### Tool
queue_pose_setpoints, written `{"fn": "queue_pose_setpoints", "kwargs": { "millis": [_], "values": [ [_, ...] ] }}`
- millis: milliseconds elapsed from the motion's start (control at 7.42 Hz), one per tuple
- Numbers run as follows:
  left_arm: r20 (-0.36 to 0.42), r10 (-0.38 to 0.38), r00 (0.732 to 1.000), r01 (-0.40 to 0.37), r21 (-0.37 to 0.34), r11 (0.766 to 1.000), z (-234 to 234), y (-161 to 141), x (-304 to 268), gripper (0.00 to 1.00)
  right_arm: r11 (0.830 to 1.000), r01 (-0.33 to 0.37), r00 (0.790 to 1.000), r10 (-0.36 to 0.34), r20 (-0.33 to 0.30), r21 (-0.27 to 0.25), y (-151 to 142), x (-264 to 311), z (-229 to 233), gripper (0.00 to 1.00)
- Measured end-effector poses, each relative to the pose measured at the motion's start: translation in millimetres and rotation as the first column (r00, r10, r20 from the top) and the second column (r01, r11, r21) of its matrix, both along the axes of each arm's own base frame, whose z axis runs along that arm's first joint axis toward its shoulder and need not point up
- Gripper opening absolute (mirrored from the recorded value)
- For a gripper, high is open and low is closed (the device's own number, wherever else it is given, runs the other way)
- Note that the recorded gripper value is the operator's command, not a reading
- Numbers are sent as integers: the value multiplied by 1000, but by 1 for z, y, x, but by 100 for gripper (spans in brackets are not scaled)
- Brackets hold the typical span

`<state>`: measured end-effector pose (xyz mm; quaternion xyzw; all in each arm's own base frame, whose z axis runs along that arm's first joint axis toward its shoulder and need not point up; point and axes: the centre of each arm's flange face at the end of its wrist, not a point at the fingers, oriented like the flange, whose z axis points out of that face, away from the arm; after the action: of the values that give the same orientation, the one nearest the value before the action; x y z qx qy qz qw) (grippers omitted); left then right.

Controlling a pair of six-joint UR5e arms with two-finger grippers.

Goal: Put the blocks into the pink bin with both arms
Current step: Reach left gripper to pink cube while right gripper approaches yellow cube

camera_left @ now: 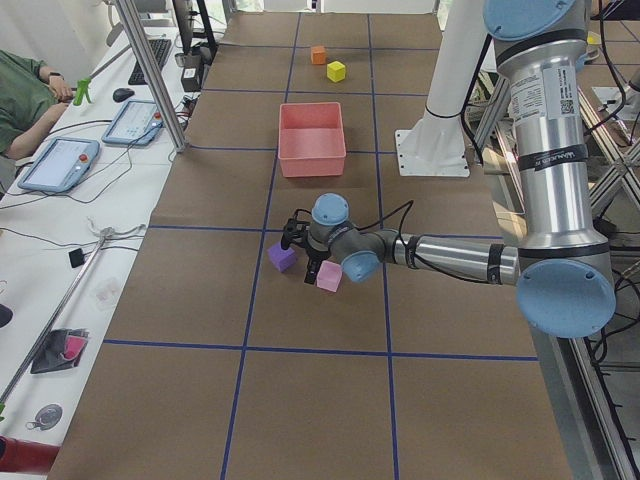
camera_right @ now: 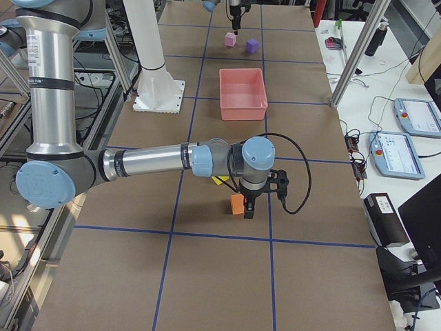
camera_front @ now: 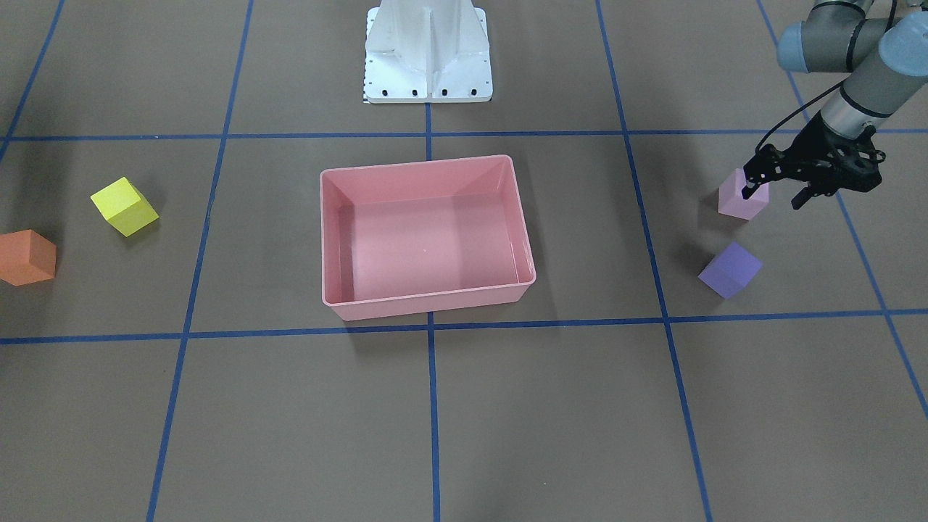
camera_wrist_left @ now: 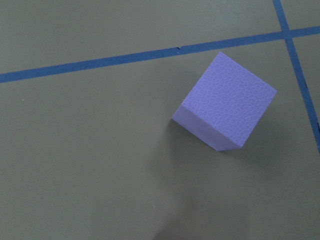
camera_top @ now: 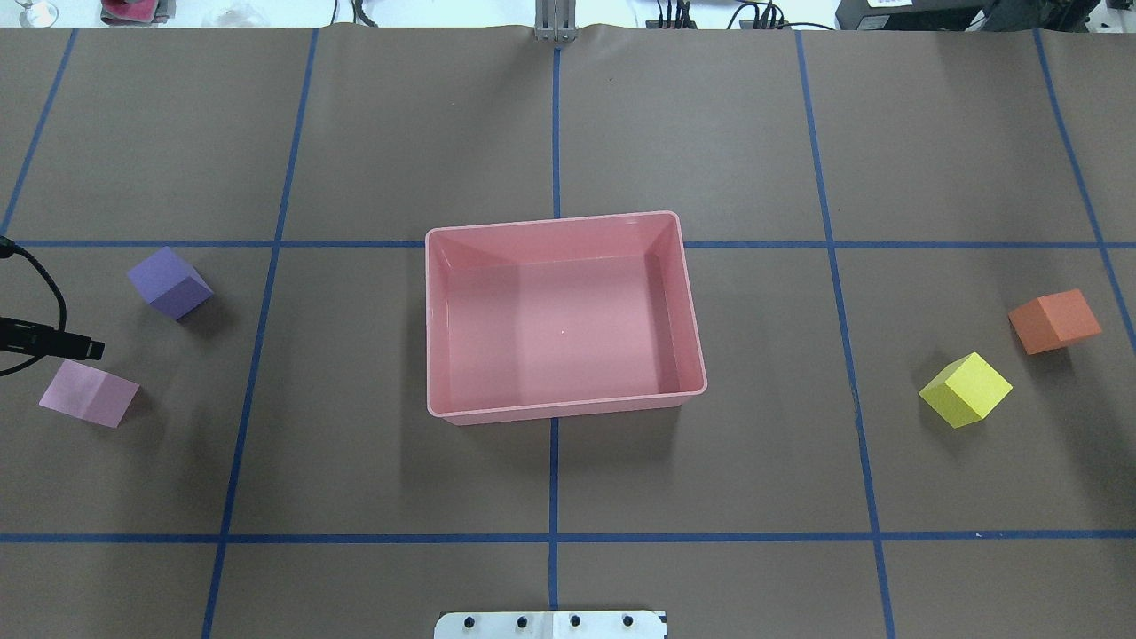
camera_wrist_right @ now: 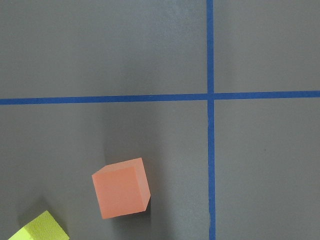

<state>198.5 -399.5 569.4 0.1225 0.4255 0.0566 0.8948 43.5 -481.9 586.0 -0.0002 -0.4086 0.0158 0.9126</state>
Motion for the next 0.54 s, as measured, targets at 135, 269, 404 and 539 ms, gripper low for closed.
{"fn": "queue_pose_setpoints", "kwargs": {
  "millis": [135, 269, 404, 539],
  "values": [
    [8, 7, 1000, -7, 0, 1000, 2, 5, 4, 100, 1000, 0, 1000, 0, 0, -1, 0, 0, 0, 100],
    [14, 19, 1000, -19, 0, 1000, 4, 10, 10, 100, 1000, -1, 1000, 1, 0, -3, 0, 0, 1, 100],
    [16, 28, 999, -28, 0, 1000, 4, 13, 15, 100, 1000, -1, 1000, 1, 0, -5, 0, 0, 2, 100],
    [18, 36, 999, -36, 0, 999, 4, 15, 19, 100, 1000, -1, 1000, 1, 0, -8, 0, 0, 3, 100]
  ]
}}
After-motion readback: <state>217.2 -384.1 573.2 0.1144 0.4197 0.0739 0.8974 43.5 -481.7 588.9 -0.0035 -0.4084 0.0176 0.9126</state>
